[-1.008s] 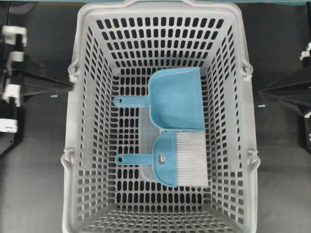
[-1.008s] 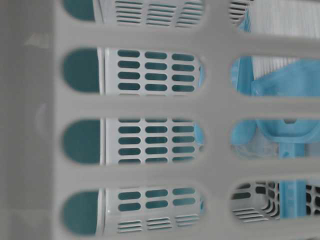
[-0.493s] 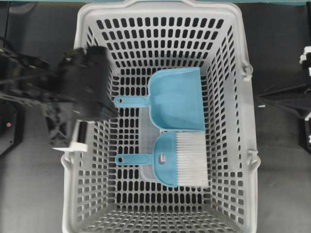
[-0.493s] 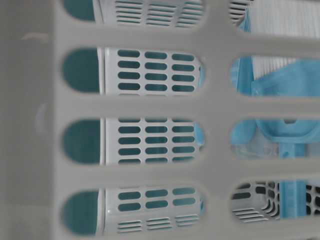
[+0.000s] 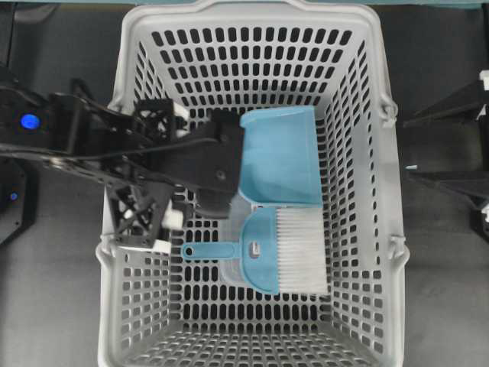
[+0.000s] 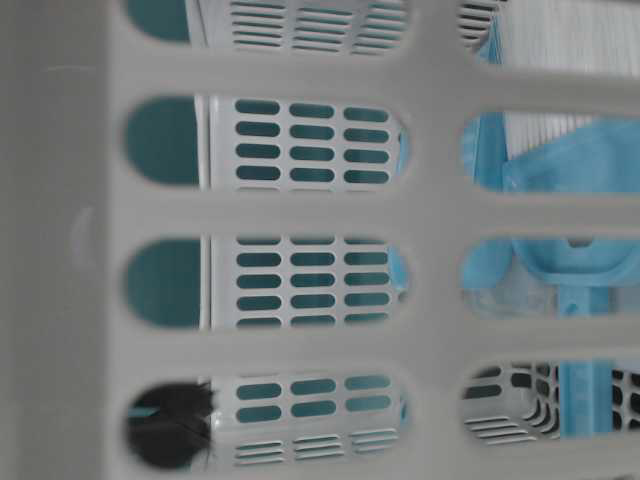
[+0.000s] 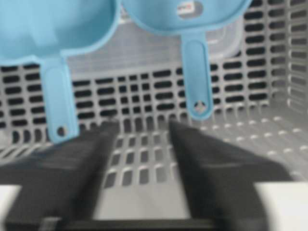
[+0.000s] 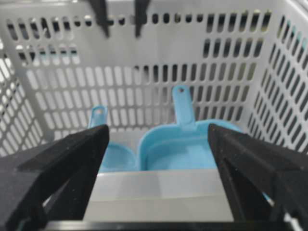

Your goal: Pick up the hand brush from the shopping basket with the left arm.

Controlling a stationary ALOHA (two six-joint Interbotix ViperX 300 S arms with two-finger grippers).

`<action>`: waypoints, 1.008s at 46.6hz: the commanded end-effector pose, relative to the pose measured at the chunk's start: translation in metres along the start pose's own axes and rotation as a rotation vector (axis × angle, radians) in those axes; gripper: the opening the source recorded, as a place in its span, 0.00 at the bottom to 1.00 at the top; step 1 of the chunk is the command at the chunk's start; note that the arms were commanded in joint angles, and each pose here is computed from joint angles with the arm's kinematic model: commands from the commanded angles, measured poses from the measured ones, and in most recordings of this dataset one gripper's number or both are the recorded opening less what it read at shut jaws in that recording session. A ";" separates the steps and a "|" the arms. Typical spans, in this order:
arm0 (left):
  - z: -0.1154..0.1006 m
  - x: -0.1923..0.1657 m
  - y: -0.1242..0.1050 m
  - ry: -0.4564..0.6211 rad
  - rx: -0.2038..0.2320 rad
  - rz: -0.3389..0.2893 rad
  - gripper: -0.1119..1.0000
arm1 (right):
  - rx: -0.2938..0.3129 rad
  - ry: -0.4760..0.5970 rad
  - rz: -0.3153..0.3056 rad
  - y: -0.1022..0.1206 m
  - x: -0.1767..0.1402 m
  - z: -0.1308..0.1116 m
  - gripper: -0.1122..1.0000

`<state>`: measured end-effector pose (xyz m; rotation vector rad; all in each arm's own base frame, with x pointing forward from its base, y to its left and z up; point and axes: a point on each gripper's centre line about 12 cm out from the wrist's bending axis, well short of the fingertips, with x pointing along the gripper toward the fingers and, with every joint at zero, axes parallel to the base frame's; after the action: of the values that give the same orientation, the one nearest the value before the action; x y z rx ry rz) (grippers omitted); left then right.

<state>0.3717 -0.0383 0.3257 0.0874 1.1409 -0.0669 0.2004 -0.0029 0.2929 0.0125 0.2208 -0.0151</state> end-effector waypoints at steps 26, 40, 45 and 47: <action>0.017 0.068 -0.040 0.123 -0.068 -0.020 0.91 | 0.003 -0.018 -0.007 -0.002 -0.004 -0.003 0.81; -0.005 0.110 -0.046 0.184 -0.096 -0.014 0.91 | 0.006 -0.009 -0.008 -0.002 -0.004 -0.007 0.81; -0.010 0.118 -0.049 0.166 -0.101 -0.019 0.91 | 0.009 -0.008 -0.008 -0.002 -0.004 -0.008 0.81; -0.013 0.122 -0.049 0.163 -0.102 -0.020 0.91 | 0.011 -0.008 -0.007 -0.002 -0.004 -0.008 0.81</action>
<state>0.4054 -0.0846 0.2073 -0.0096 1.3348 -0.0115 0.1932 -0.0040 0.2813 0.0194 0.2314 -0.0219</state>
